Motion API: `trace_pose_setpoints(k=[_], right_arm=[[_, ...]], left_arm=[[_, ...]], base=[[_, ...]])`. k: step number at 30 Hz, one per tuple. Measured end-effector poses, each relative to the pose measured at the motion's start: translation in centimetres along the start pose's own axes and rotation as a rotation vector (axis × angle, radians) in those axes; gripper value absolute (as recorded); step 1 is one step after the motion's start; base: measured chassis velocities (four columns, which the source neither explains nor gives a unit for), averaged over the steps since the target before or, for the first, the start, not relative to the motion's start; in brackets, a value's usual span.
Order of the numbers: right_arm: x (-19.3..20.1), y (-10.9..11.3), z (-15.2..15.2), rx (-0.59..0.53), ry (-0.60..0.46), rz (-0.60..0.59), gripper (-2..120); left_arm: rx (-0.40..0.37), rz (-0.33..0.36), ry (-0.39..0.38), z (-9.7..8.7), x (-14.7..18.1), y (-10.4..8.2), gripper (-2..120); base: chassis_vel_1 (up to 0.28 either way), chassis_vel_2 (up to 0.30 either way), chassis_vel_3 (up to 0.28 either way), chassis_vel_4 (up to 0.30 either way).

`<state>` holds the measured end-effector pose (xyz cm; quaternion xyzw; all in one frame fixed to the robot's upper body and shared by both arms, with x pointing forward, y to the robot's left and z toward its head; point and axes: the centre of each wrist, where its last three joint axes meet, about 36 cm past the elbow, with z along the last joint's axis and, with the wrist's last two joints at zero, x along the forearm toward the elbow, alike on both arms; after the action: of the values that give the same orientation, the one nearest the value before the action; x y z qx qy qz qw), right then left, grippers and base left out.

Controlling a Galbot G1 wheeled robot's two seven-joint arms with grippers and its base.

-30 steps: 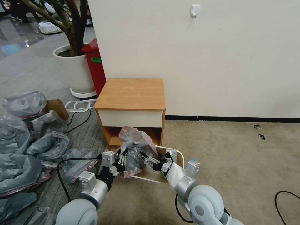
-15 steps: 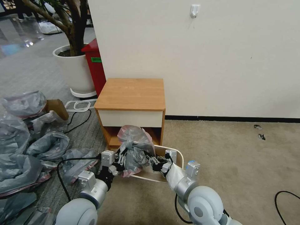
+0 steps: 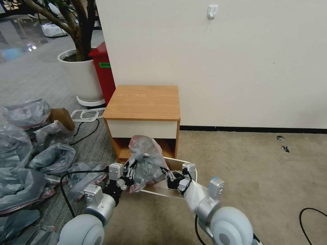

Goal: Pick up the garbage bag from the table and place it over the trash can.

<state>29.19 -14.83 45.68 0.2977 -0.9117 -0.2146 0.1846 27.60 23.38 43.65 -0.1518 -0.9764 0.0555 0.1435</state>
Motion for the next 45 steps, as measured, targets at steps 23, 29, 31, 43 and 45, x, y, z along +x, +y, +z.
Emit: trace_pose_setpoints(k=[23, 29, 31, 43, 45], right_arm=[[3.4, -8.4, -4.4, 0.100, 0.022, 0.170, 0], [4.5, -9.1, -4.3, 0.111, 0.044, 0.189, 0], [4.9, -9.1, -4.2, 0.112, 0.052, 0.191, 0], [6.4, -9.3, -3.3, 0.119, 0.086, 0.212, 44], [6.6, -9.3, -3.3, 0.119, 0.079, 0.217, 48]], left_arm=[[0.049, 0.035, -0.063, -0.5, 0.6, 0.3, 10], [0.088, 0.034, -0.082, -0.9, 0.4, 0.3, 10], [0.100, 0.030, -0.090, -1.0, 0.3, 0.3, 10], [0.175, -0.004, -0.128, -1.7, 0.1, 0.9, 10], [0.178, -0.010, -0.129, -1.7, 0.0, 1.0, 10]], base=[[0.000, 0.000, 0.000, 0.000], [0.000, 0.000, 0.000, 0.000], [0.000, 0.000, 0.000, 0.000], [0.000, 0.000, 0.000, 0.000], [0.000, 0.000, 0.000, 0.000]])
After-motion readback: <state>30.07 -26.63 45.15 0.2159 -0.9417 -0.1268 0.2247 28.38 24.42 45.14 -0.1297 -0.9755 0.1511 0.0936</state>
